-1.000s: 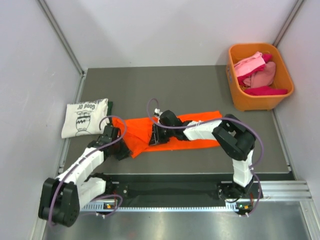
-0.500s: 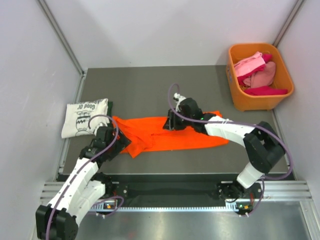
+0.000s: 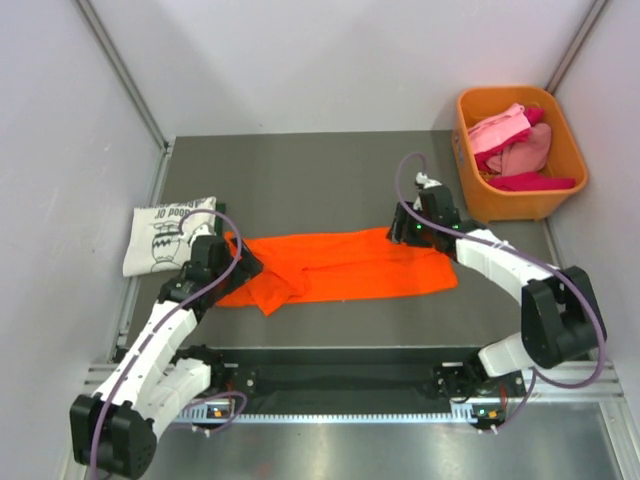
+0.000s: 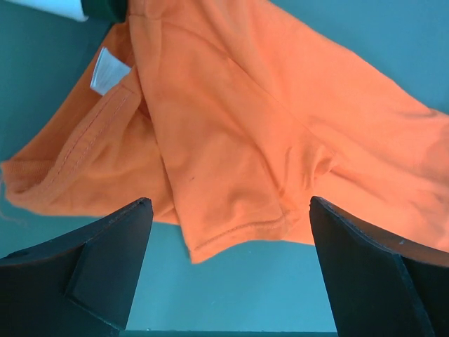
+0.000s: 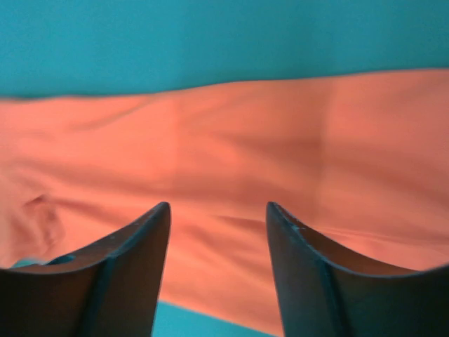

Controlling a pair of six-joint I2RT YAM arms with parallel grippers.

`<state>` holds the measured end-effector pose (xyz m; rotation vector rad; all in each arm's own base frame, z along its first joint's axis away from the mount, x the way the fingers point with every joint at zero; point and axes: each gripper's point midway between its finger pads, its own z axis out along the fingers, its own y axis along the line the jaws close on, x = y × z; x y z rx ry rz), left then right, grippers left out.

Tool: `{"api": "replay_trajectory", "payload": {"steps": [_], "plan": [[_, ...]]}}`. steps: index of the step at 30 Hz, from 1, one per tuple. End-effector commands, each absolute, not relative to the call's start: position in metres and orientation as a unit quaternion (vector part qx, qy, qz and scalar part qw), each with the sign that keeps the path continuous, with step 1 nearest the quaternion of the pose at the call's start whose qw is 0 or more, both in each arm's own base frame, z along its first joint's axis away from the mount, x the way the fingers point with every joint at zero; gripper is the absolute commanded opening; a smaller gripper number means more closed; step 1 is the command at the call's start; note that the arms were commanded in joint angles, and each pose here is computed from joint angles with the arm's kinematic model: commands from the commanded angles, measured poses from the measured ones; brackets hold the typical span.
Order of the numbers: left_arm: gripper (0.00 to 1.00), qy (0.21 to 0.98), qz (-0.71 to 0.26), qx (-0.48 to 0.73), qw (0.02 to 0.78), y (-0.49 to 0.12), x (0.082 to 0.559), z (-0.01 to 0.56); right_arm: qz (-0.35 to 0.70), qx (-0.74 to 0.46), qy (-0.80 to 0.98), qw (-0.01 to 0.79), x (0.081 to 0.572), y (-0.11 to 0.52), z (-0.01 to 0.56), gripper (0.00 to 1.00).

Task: Fold and stack the t-shirts
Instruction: Fold the tshirt

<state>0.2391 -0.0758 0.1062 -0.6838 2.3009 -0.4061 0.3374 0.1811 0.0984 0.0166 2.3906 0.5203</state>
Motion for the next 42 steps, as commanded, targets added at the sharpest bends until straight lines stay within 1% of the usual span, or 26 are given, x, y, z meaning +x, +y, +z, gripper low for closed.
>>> {"api": "replay_trajectory", "payload": {"steps": [1, 2, 7, 10, 15, 19, 20, 22, 25, 26, 27, 30, 34, 37, 38, 42], "plan": [[0.98, 0.872, -0.171, -0.235, 0.394, -0.079, 0.261, 0.130, 0.119, 0.055, 0.918, 0.373, 0.341, 0.131, 0.100, 0.61], [0.98, 0.873, -0.175, -0.229, 0.393, -0.082, 0.262, 0.129, 0.105, 0.074, 0.919, 0.373, 0.341, 0.119, 0.098, 0.64], [0.98, 0.874, -0.180, -0.220, 0.393, -0.086, 0.269, 0.126, 0.042, 0.130, 0.914, 0.381, 0.344, 0.073, 0.091, 0.63], [0.98, 0.878, -0.171, -0.222, 0.389, -0.085, 0.273, 0.121, 0.034, 0.144, 0.914, 0.379, 0.348, 0.058, 0.088, 0.60], [0.97, 0.883, -0.171, -0.221, 0.376, -0.088, 0.279, 0.114, 0.034, 0.153, 0.921, 0.356, 0.351, 0.052, 0.071, 0.51], [0.96, 0.888, -0.163, -0.223, 0.368, -0.087, 0.278, 0.106, 0.051, 0.164, 0.929, 0.328, 0.344, 0.051, 0.048, 0.40], [0.95, 0.890, -0.158, -0.226, 0.363, -0.086, 0.277, 0.102, 0.056, 0.170, 0.929, 0.325, 0.345, 0.049, 0.044, 0.30], [0.95, 0.894, -0.147, -0.234, 0.354, -0.082, 0.275, 0.096, 0.063, 0.178, 0.936, 0.297, 0.340, 0.048, 0.028, 0.19], [0.95, 0.895, -0.141, -0.239, 0.348, -0.081, 0.275, 0.094, 0.042, 0.201, 0.937, 0.283, 0.334, 0.034, 0.020, 0.17], [0.95, 0.897, -0.137, -0.240, 0.346, -0.080, 0.274, 0.092, 0.038, 0.207, 0.934, 0.288, 0.334, 0.030, 0.021, 0.08], [0.95, 0.897, -0.136, -0.239, 0.347, -0.080, 0.274, 0.092, 0.034, 0.212, 0.932, 0.294, 0.331, 0.027, 0.024, 0.06], [0.95, 0.896, -0.131, -0.241, 0.349, -0.078, 0.274, 0.091, 0.015, 0.226, 0.926, 0.303, 0.325, 0.019, 0.027, 0.06], [0.96, 0.896, -0.127, -0.245, 0.348, -0.077, 0.276, 0.090, -0.008, 0.238, 0.924, 0.299, 0.317, 0.009, 0.024, 0.08], [0.97, 0.896, -0.128, -0.244, 0.347, -0.078, 0.277, 0.090, -0.009, 0.240, 0.918, 0.315, 0.317, 0.006, 0.032, 0.13], [0.97, 0.898, -0.128, -0.242, 0.345, -0.078, 0.277, 0.089, -0.009, 0.240, 0.917, 0.320, 0.318, 0.005, 0.035, 0.17], [0.97, 0.898, -0.130, -0.240, 0.346, -0.079, 0.279, 0.089, -0.005, 0.236, 0.910, 0.341, 0.323, 0.005, 0.051, 0.25]]}}
